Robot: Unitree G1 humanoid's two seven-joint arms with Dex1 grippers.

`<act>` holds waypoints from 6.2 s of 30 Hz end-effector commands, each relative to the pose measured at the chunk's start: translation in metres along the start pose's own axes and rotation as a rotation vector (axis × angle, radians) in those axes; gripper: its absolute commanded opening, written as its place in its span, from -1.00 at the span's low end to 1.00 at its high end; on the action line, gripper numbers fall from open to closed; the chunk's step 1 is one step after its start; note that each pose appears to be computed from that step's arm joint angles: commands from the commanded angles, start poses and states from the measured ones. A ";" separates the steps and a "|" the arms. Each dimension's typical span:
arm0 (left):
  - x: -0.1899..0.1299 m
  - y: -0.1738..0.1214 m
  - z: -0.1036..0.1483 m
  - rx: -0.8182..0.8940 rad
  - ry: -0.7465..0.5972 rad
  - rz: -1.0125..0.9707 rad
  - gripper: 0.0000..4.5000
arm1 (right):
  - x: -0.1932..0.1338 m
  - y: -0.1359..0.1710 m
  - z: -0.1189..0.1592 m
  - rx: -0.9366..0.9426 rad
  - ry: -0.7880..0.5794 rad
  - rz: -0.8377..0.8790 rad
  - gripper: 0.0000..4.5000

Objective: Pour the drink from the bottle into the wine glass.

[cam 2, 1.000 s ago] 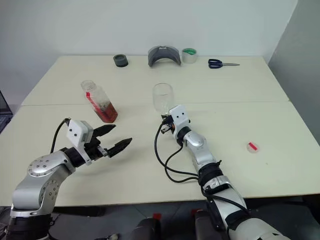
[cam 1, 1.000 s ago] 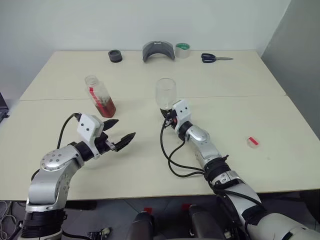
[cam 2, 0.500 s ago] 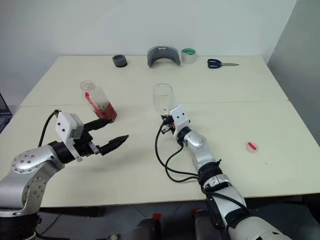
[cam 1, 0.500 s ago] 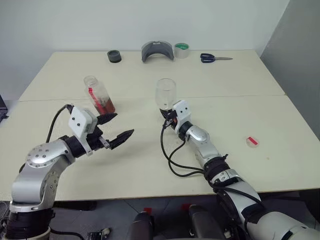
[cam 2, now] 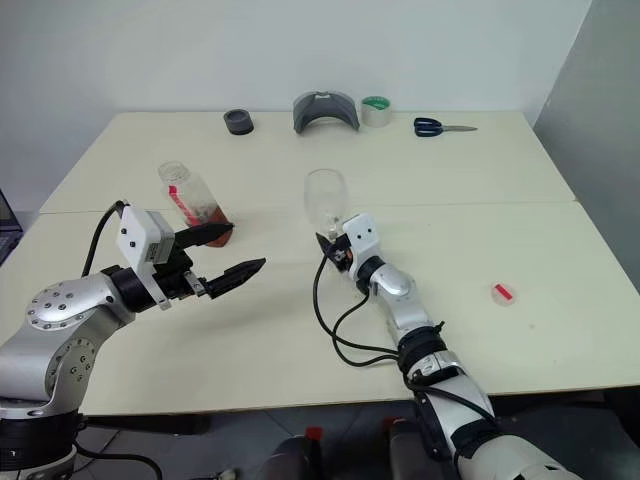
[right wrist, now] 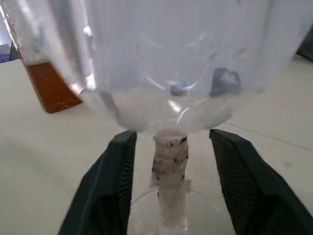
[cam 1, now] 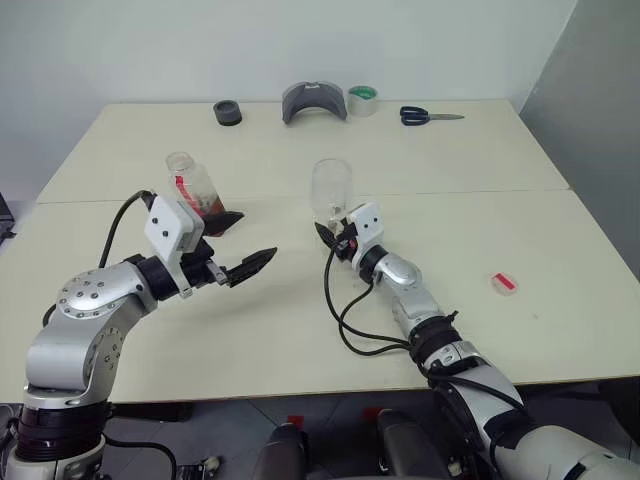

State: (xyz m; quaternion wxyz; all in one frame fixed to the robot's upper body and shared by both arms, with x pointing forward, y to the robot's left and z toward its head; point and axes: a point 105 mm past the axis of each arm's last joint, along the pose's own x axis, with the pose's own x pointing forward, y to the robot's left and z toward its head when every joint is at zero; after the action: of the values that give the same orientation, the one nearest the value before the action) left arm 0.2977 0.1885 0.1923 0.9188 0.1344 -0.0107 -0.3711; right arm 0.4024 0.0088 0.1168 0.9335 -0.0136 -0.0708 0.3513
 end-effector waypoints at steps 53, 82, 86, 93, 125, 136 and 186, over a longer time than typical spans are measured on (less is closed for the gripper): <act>0.005 0.119 -0.085 -0.001 0.106 0.488 1.00 | -0.132 0.059 0.056 -0.093 0.092 0.426 0.99; 0.037 0.143 -0.062 -0.058 0.037 0.572 1.00 | -0.123 0.052 0.082 -0.059 -0.035 0.388 0.99; 0.039 0.144 -0.060 -0.065 0.030 0.575 1.00 | -0.122 0.053 0.081 -0.066 -0.027 0.393 0.99; 0.041 0.145 -0.058 -0.075 0.016 0.575 1.00 | -0.123 0.054 0.078 -0.081 -0.010 0.401 0.99; 0.118 0.082 0.055 0.444 -0.150 0.231 -0.23 | -0.137 0.004 0.108 -0.123 -0.036 0.143 1.00; 0.131 0.076 0.073 0.765 -0.174 0.219 -0.24 | -0.126 -0.007 0.124 -0.178 -0.116 0.039 1.00; 0.141 0.072 0.099 1.306 -0.194 0.290 -0.24 | -0.135 -0.003 0.130 -0.150 -0.045 0.216 1.00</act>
State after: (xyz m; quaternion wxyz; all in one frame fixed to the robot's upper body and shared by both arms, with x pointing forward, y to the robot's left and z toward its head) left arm 0.4414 0.1189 0.2653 0.6976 0.6225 -0.2947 -0.1975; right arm 0.2898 -0.0844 0.2163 0.8873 -0.0841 -0.0911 0.4442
